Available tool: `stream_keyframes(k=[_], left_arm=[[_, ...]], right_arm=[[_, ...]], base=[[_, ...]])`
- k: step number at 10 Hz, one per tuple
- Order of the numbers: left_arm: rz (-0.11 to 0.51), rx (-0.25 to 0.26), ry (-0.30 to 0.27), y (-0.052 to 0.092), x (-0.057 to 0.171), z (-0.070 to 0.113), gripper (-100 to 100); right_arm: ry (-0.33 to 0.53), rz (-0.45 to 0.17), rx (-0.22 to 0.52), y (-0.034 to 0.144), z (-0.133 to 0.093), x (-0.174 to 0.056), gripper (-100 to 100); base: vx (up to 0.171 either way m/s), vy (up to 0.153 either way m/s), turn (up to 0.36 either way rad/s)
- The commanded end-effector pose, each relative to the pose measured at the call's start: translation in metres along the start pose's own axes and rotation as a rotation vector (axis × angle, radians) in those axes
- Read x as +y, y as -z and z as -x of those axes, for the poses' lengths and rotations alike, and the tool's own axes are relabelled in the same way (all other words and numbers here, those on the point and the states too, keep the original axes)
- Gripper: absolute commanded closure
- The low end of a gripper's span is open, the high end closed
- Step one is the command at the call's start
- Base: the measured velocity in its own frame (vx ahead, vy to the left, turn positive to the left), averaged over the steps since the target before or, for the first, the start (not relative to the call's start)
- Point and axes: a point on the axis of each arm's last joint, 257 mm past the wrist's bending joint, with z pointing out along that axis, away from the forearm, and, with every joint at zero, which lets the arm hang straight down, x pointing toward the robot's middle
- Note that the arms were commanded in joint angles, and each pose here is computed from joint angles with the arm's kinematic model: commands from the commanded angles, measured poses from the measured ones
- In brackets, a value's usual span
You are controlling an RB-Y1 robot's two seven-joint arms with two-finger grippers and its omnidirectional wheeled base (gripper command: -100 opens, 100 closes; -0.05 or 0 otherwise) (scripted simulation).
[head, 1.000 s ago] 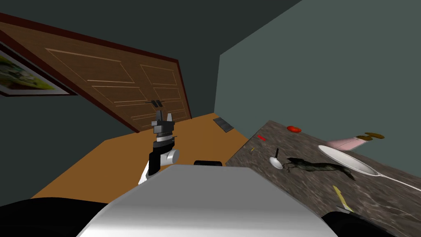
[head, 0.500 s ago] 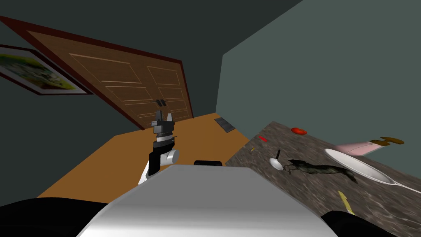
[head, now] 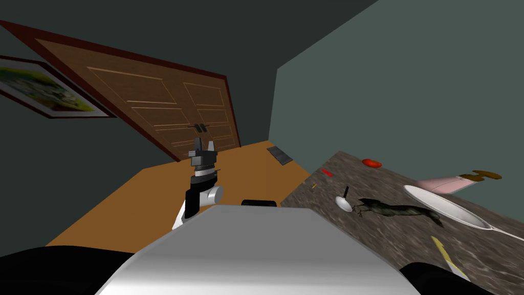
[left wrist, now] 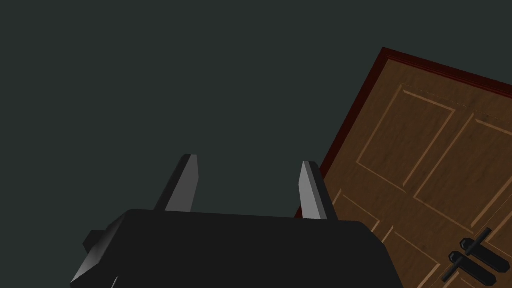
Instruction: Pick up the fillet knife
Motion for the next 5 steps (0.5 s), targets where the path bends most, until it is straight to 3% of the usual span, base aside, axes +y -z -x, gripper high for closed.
stream_keyframes(k=[1, 3, 4, 5], left_arm=[[0.0, 0.0, 0.0, 0.0, 0.0, 0.0, 0], [0.0, 0.0, 0.0, 0.0001, 0.0, 0.0001, 0], [0.0, 0.0, 0.0, 0.0, 0.0, 0.0, 0], [0.0, 0.0, 0.0, 0.0, 0.0, 0.0, 0]], right_arm=[[0.019, 0.003, -0.005, 0.006, 0.0031, -0.0095, 100], [0.04, 0.008, -0.012, 0.0116, 0.0072, -0.0183, 100], [0.032, 0.004, -0.007, 0.0093, 0.0043, -0.016, 100], [0.034, 0.006, -0.008, 0.0097, 0.0044, -0.0159, 0]], base=[[0.046, 0.017, -0.165], [0.07, 0.059, -0.186], [0.023, 0.028, -0.022], [0.004, 0.006, 0.003]])
